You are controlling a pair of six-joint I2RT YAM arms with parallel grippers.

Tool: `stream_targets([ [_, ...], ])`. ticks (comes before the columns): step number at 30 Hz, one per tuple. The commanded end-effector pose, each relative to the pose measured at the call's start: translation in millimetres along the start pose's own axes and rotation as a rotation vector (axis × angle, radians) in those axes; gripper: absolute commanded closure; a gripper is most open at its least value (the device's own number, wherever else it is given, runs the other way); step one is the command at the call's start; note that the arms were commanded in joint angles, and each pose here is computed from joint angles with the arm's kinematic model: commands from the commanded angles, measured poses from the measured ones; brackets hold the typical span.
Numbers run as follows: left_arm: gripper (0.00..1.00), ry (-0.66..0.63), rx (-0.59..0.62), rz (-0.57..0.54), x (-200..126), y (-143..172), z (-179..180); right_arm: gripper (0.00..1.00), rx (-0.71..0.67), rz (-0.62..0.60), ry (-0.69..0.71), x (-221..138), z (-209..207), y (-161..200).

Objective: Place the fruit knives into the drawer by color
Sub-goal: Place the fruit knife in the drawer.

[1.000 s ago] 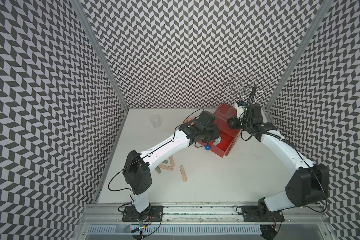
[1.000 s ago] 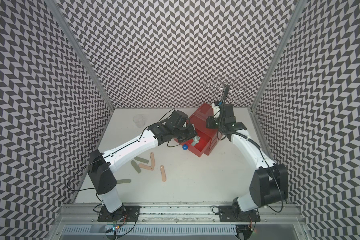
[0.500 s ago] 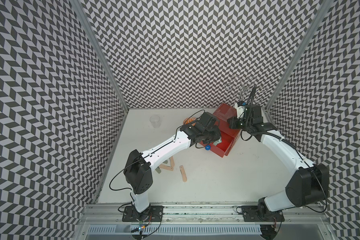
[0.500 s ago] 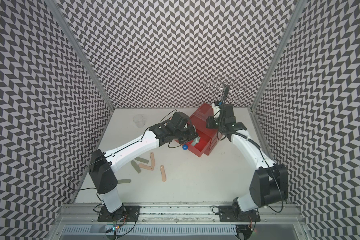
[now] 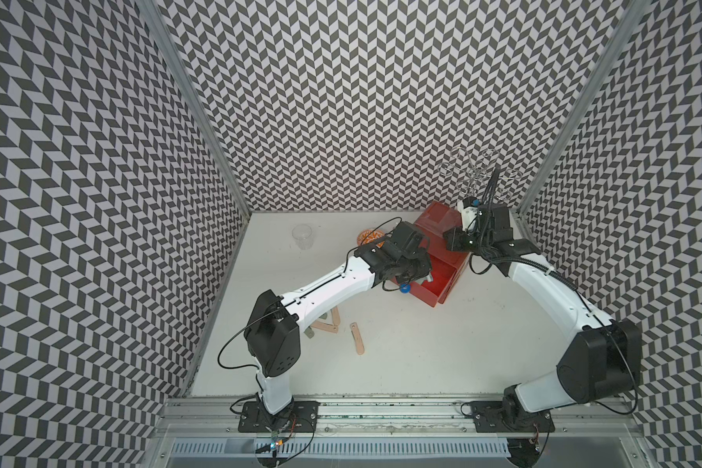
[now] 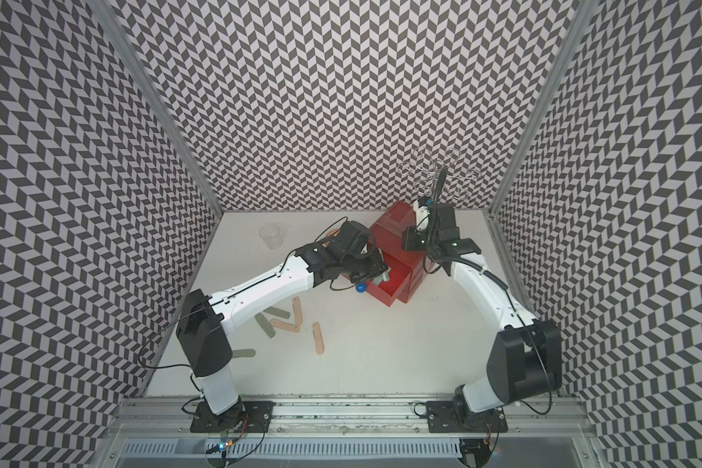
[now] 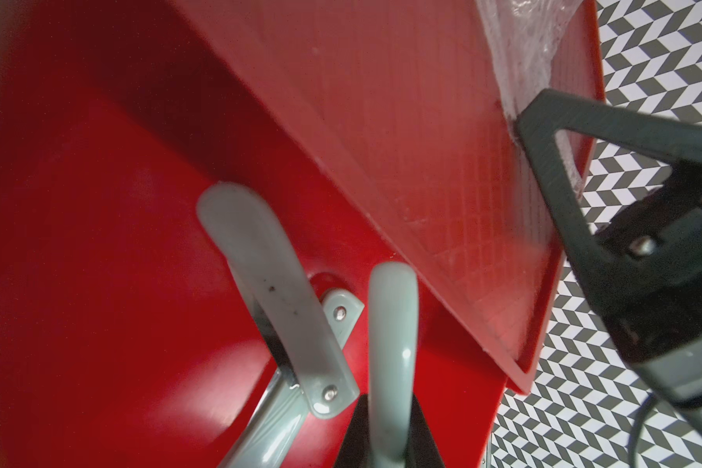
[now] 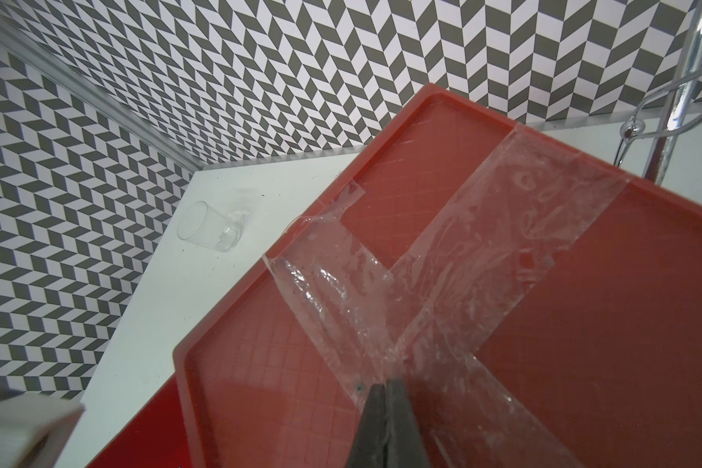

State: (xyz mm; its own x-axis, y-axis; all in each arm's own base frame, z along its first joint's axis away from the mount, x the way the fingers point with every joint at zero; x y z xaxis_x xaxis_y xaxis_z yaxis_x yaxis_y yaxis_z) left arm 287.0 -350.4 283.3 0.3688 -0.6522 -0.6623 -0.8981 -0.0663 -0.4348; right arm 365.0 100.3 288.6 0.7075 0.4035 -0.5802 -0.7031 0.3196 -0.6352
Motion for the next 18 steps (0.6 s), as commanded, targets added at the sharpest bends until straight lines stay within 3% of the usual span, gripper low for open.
stream_targets([
  [1, 0.96, 0.001, 0.010, 0.017, 10.8, 4.9, 0.7, 0.99, 0.059, 0.205, 0.140, 12.8, -29.1, 41.9],
  [4, 0.90, 0.001, 0.009, 0.019, 11.6, 5.4, 0.9, 0.99, 0.061, 0.207, 0.142, 13.1, -29.9, 42.4],
  [18, 0.81, 0.005, 0.023, 0.010, 9.7, 2.7, -3.2, 0.99, 0.060, 0.207, 0.145, 12.9, -30.4, 42.7],
])
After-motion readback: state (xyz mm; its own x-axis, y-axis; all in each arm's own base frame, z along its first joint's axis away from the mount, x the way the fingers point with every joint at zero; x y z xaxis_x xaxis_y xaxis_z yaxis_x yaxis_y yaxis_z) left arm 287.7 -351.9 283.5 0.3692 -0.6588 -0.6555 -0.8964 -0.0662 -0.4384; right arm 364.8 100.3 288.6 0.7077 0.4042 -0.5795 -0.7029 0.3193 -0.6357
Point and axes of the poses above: each gripper's point midway between its finger pads, its own x axis out along the fingers, its own z axis along the line the jaws close on, y = z × x, the point moved 9 cm from there along -x, back along the fingers, and after that the axes turned 13 degrees about x, right-handed, at the moved point
